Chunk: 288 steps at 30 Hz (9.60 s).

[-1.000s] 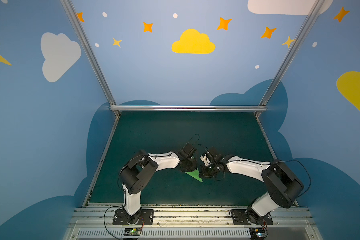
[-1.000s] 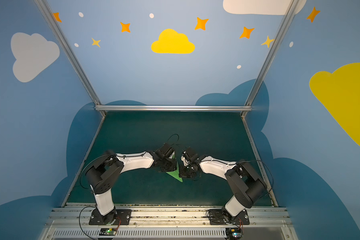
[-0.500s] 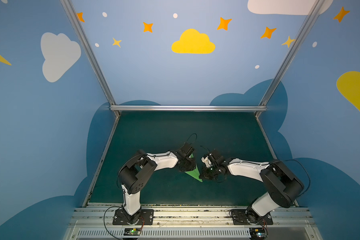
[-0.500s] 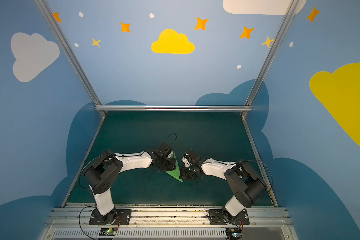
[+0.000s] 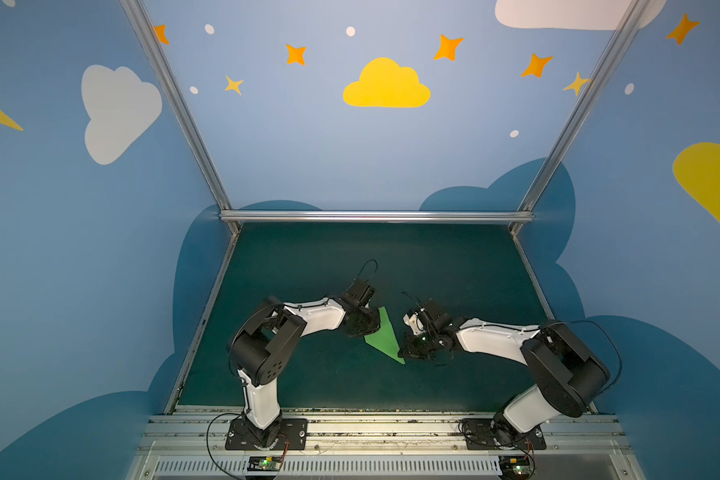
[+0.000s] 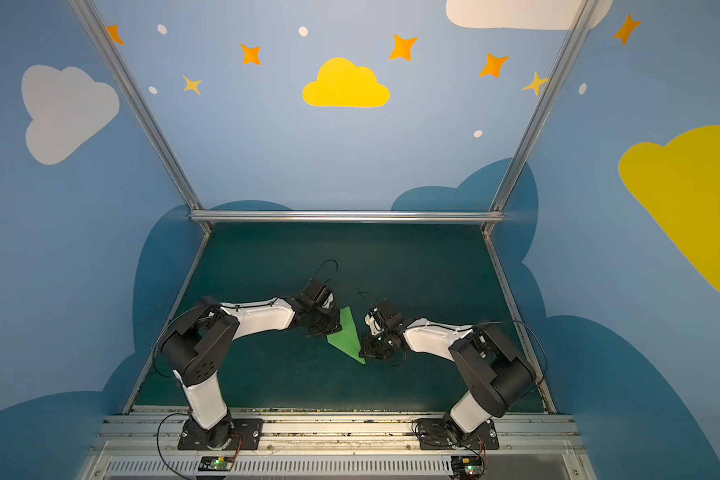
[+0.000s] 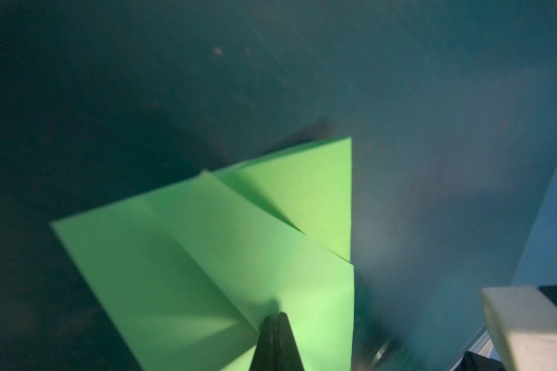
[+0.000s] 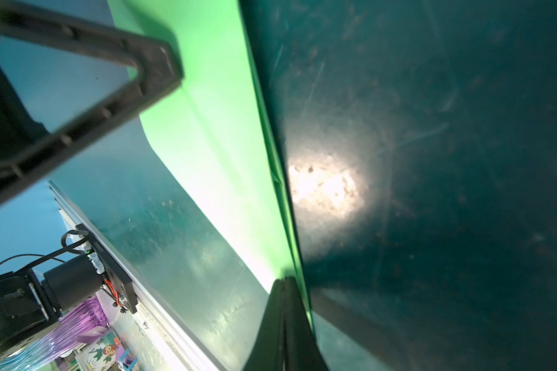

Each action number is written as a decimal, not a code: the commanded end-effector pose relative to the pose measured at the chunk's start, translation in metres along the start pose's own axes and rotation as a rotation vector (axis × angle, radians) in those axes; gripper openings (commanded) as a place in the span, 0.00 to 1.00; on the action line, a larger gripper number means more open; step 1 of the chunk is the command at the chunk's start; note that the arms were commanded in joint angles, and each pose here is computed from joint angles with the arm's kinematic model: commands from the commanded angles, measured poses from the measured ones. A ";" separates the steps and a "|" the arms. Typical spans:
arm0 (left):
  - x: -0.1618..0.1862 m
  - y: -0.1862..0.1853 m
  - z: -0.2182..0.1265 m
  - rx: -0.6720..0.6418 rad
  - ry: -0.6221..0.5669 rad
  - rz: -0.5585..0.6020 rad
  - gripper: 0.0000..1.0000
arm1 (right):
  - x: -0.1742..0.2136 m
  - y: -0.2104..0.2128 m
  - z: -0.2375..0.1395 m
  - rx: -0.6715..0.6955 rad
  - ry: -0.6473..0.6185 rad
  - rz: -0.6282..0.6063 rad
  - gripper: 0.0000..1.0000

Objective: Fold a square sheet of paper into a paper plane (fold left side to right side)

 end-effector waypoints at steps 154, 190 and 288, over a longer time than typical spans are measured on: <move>0.000 0.115 0.013 -0.111 -0.021 -0.244 0.04 | 0.026 -0.050 0.015 0.241 0.085 0.059 0.00; -0.024 -0.013 -0.011 0.092 -0.086 -0.028 0.05 | -0.004 0.035 -0.041 -0.051 -0.019 -0.054 0.00; -0.043 0.076 -0.204 0.102 -0.450 -0.324 0.30 | 0.027 0.073 0.015 1.347 0.016 -0.698 0.25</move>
Point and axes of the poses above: each gripper's point midway between its finger pads, its own z axis out along the fingers, its own y axis along the line the jaws close on, x = y × z, the point moved 9 cm from there along -z, back along the fingers, and after that the axes turned 9 degrees about z, right-handed, at the moved point
